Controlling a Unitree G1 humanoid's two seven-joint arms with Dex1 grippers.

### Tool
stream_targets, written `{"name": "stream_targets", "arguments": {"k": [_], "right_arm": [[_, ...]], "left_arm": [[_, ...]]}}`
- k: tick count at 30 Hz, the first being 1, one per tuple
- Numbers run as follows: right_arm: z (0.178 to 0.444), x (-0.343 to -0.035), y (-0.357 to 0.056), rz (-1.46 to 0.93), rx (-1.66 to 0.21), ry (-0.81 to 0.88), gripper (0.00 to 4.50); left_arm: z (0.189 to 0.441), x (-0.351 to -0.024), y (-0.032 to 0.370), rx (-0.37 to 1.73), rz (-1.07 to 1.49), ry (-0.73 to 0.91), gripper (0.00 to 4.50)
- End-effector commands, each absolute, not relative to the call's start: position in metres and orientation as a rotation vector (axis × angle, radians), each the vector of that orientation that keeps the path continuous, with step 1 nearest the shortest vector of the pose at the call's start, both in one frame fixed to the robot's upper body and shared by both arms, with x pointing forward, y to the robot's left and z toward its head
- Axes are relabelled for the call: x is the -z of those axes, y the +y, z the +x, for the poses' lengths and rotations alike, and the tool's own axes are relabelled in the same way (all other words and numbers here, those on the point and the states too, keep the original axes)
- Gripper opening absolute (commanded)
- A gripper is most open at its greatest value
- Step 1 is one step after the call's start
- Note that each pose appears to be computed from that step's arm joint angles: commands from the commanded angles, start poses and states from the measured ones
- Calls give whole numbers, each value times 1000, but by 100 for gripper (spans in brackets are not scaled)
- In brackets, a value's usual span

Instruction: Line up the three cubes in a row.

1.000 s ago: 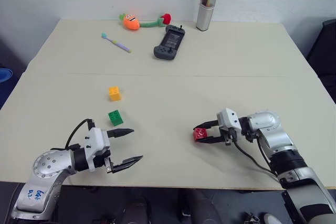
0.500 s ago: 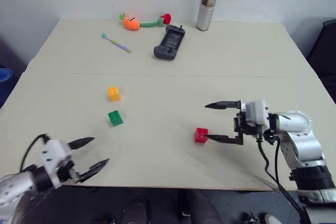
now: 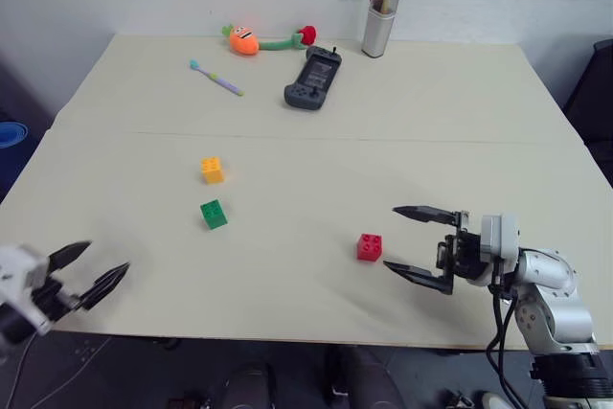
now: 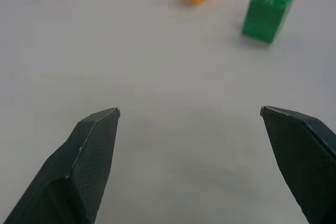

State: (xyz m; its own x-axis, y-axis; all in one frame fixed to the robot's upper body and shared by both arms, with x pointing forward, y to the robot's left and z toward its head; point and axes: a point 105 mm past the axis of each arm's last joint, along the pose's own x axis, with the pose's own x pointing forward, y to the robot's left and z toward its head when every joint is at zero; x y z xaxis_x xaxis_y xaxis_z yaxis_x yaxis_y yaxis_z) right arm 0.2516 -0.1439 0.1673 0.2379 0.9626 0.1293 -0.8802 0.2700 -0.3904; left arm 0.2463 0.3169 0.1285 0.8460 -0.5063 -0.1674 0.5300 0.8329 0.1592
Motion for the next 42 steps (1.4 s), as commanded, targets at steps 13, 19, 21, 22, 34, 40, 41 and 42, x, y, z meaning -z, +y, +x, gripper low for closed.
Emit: {"name": "stream_targets", "arguments": {"k": [13, 19, 21, 22, 34, 40, 41, 42], "right_arm": [[241, -168, -139, -315, -1226, -354, 450], [235, -166, -144, -320, -1185, -335, 450], [234, -166, -148, -329, -1169, -329, 450], [234, -167, -151, -335, -1160, -323, 450], [218, -168, -186, -366, -1055, -238, 450], [215, -168, -187, -359, -1036, -229, 450], [214, -168, -187, -358, -1032, -227, 450], [213, -167, -188, -357, -1027, -225, 450]], "left_arm": [[327, -116, 247, 860, 224, 138, 412], [328, -117, 240, 927, 243, 140, 237], [329, -124, 232, 972, 264, 120, 174], [328, -128, 225, 1008, 279, 112, 148], [321, -116, 90, 1456, 541, 114, 148], [326, -114, 58, 1509, 543, 135, 148], [324, -111, 58, 1524, 551, 149, 148], [322, -109, 58, 1537, 552, 170, 148]]}}
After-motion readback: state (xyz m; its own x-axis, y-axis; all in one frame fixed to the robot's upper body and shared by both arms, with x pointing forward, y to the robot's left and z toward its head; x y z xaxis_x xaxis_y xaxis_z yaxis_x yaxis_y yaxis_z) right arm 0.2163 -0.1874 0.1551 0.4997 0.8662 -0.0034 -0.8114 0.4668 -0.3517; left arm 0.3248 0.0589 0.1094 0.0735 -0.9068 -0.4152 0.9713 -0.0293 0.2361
